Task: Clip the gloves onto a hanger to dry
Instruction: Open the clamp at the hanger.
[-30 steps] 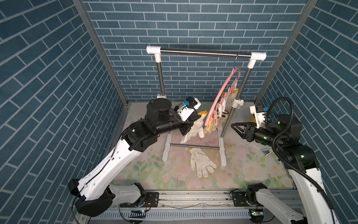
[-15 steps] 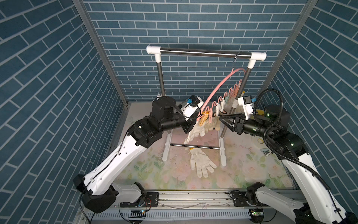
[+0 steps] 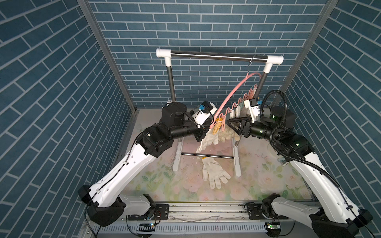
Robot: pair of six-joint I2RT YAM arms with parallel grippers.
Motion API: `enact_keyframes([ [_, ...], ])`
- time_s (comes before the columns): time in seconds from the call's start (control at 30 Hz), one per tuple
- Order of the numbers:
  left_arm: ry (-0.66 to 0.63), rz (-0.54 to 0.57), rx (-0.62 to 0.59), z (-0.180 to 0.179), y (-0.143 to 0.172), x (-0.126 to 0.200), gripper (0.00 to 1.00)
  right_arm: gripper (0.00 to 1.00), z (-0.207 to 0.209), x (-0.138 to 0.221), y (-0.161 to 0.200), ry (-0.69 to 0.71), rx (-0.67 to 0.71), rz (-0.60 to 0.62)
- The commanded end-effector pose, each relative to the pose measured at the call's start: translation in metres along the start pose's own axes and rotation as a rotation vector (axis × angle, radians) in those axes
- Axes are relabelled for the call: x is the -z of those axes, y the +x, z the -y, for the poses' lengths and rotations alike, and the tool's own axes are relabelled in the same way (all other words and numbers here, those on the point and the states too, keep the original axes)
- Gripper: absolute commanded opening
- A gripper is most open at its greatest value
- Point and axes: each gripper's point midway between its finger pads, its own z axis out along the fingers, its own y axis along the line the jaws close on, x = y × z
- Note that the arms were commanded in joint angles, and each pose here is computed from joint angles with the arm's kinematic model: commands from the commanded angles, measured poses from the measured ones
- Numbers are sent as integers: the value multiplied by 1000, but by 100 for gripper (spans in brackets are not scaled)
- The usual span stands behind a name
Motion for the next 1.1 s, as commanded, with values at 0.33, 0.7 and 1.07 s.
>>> enact_keyframes([
  [0.33, -8, 39, -3, -4, -14, 1, 0, 52, -23, -3, -16, -93, 26, 35],
  [0.7, -13, 48, -5, -4, -17, 3, 0, 52, -19, -9, -10, -78, 22, 16],
  [1.07, -8, 49, -5, -4, -17, 1, 0, 52, -19, 21, -7, 5, 64, 65],
])
